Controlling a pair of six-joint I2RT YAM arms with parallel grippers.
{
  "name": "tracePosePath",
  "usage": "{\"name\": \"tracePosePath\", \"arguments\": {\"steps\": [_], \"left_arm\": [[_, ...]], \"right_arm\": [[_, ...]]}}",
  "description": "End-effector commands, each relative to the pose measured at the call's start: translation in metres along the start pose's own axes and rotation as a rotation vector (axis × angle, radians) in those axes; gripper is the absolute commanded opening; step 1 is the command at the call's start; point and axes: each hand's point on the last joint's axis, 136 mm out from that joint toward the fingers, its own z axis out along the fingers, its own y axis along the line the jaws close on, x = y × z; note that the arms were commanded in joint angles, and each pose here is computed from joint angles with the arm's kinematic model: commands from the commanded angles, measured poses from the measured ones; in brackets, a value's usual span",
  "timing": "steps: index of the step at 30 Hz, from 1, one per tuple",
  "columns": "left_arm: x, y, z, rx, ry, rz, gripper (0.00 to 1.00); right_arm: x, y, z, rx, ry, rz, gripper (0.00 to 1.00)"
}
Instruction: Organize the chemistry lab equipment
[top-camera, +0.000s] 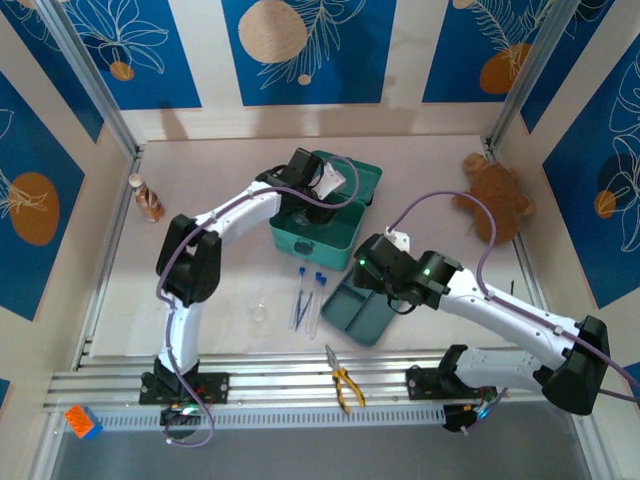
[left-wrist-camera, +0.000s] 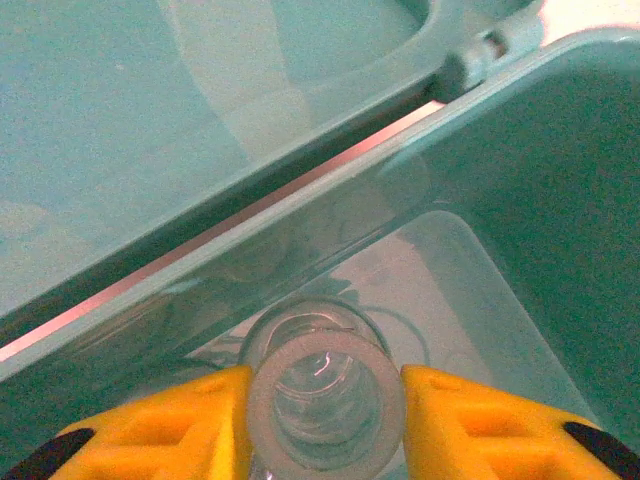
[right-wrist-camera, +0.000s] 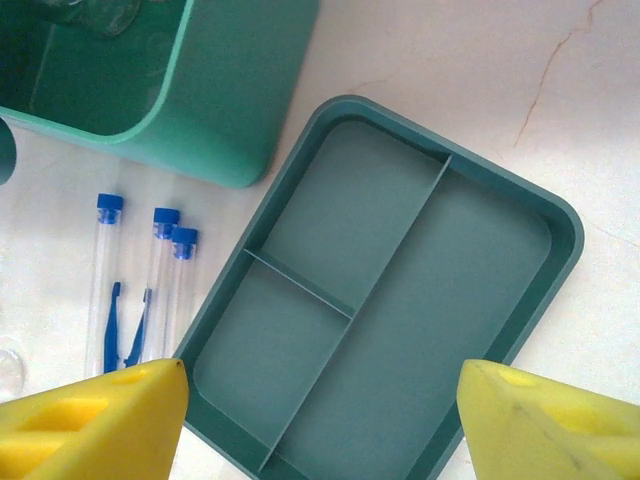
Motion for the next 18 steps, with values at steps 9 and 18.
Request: {"name": "tracePosePath", "arguments": {"steps": [9, 18], "left_arm": [[-0.017, -0.013, -0.047, 0.023, -0.068, 0.037, 0.42], [-0.012, -0.011, -0.03, 0.019, -0.044, 0.028, 0.4]], "right_arm": [[-0.013, 0.022, 0.0, -0.028, -0.015, -0.025, 0.73], [-0.009, 0.016, 0.001, -0.032, -0.012, -0.007, 0.73]]}}
